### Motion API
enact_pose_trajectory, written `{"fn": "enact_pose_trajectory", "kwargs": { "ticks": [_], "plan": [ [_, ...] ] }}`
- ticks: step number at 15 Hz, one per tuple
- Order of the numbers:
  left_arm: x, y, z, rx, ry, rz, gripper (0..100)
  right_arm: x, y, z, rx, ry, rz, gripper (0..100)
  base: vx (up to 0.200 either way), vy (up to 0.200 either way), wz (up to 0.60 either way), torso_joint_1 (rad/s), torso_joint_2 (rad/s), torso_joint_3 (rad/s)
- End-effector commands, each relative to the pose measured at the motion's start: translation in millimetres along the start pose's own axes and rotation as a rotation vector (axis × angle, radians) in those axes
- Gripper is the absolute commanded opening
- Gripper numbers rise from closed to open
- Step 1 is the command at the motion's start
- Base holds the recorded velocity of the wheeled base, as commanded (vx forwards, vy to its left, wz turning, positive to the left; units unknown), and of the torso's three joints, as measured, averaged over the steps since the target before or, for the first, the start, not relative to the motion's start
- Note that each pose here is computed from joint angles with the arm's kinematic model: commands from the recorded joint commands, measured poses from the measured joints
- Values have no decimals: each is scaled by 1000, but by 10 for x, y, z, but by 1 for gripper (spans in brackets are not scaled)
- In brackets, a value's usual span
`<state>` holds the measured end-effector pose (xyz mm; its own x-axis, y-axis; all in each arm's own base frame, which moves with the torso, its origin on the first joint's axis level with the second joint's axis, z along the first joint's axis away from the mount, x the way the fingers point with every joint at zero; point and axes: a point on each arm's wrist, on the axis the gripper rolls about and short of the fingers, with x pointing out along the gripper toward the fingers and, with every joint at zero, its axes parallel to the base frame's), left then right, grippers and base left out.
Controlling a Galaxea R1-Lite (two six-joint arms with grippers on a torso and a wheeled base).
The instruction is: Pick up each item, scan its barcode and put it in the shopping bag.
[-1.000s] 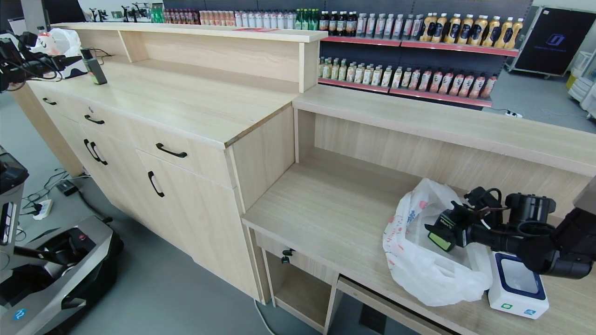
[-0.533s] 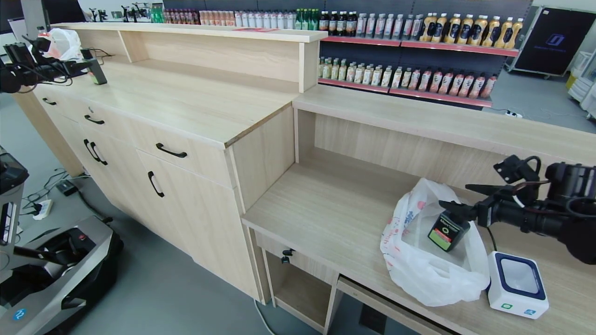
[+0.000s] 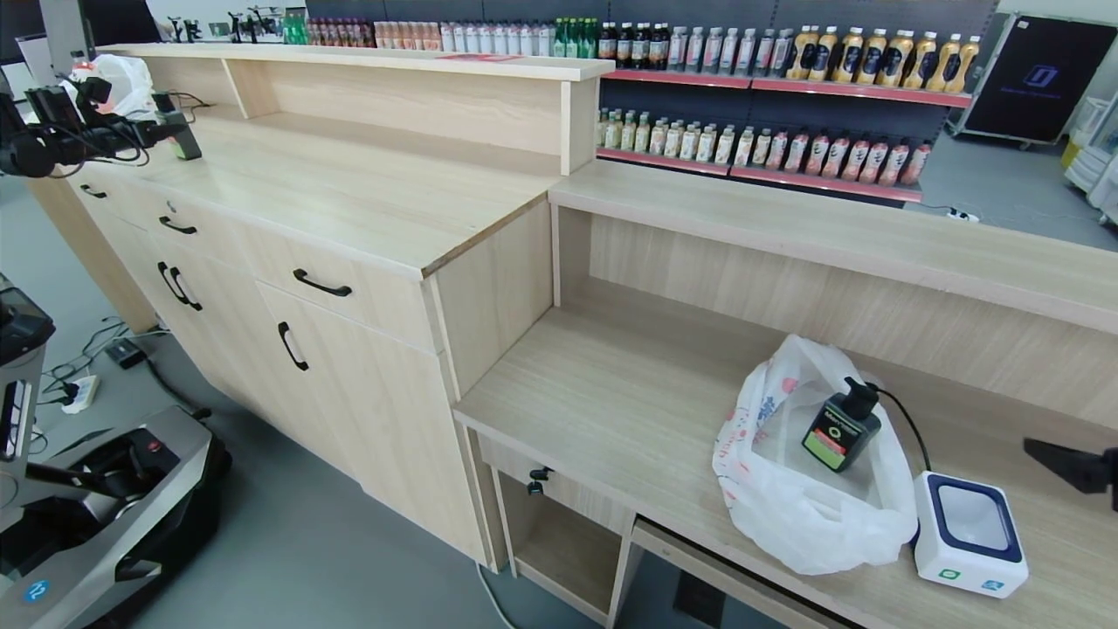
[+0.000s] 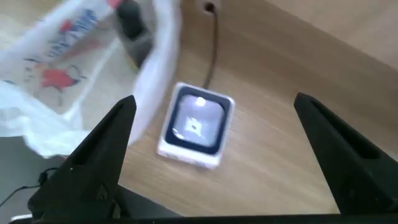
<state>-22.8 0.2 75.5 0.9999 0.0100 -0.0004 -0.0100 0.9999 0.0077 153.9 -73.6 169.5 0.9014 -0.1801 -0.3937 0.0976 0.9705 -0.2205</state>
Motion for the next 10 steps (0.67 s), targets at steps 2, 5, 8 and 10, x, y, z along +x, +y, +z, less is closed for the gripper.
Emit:
{"fn": "enact_pose_trajectory", "kwargs": {
  "ticks": [2, 5, 8, 10],
  "plan": [
    [0, 0, 0, 0, 0, 1, 0, -280, -63, -60, 45, 15, -181, 100, 0, 0, -600, 0, 0, 2],
    [0, 0, 0, 0, 0, 1, 0, -279, -162, -65, 70, 11, -259, 100, 0, 0, -600, 6, 1, 2],
    [0, 0, 0, 0, 0, 1, 0, -240, -235, -118, 99, 59, -319, 100, 0, 0, -600, 2, 5, 5],
    [0, 0, 0, 0, 0, 1, 0, -16, -374, -205, 282, 89, -331, 100, 0, 0, 0, 0, 0, 0]
  ]
}}
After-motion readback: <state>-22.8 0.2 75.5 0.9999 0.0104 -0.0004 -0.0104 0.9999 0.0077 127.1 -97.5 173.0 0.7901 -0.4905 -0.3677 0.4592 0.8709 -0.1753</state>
